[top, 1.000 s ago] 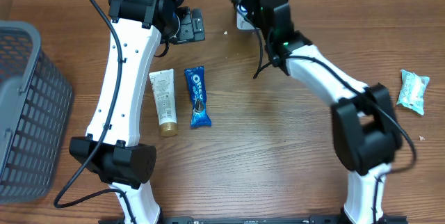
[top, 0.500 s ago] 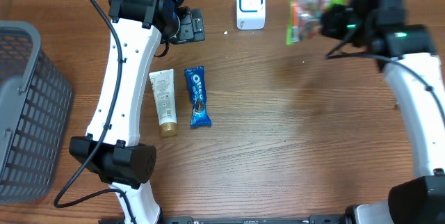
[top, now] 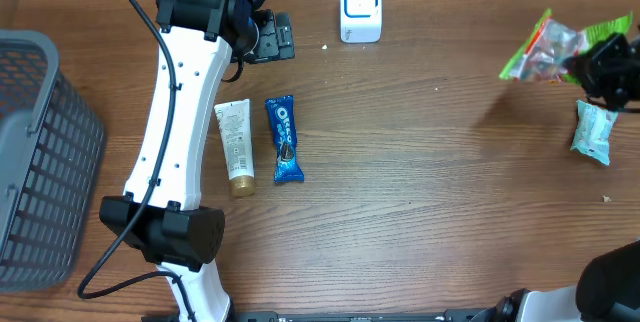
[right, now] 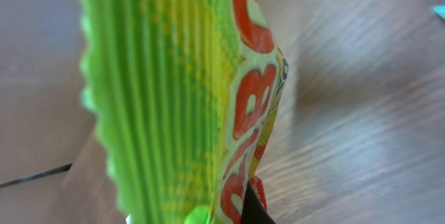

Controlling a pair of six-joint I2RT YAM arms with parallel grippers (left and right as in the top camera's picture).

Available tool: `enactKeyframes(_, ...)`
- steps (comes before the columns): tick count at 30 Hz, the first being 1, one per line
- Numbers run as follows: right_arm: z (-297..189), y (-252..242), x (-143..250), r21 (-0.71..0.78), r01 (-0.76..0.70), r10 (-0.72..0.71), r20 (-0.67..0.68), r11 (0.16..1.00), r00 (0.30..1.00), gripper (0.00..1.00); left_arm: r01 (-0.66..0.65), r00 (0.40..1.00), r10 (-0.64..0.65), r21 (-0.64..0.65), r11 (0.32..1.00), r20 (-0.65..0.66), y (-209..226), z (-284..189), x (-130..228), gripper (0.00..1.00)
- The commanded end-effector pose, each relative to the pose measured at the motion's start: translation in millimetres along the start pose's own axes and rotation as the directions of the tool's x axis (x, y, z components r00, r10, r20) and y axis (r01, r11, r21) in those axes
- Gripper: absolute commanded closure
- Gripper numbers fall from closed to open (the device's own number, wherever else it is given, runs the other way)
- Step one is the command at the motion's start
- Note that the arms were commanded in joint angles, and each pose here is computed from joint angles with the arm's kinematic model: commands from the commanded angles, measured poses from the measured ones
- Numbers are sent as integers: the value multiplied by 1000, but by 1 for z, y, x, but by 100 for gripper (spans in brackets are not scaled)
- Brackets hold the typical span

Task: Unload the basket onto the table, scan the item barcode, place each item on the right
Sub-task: 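Carry the green snack bag to the right table edge and release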

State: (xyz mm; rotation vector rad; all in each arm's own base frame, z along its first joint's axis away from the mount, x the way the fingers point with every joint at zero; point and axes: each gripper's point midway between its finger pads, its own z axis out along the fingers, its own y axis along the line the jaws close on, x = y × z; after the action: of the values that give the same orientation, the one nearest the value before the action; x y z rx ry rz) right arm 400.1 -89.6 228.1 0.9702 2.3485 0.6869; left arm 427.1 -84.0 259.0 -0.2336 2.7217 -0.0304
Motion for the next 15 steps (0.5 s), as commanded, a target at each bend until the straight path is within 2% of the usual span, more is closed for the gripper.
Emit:
enactKeyframes(1,-1,-19,2,8,-52,52,-4,999,999,96,-21,1000,21,1,1000,-1,-3,1,1,0)
enactKeyframes(3,12,-46,3,79,-96,98,-19,992,995,96,-21,1000,21,1,1000,-1,-3,1,1,0)
enactKeyframes(9,36,-69,1,140,-122,130,-48,983,990,96,-21,1000,21,1,1000,-1,-3,1,1,0)
enactKeyframes(15,51,-103,-4,275,-139,151,-24,951,988,96,-21,1000,21,1,1000,-1,-3,1,1,0)
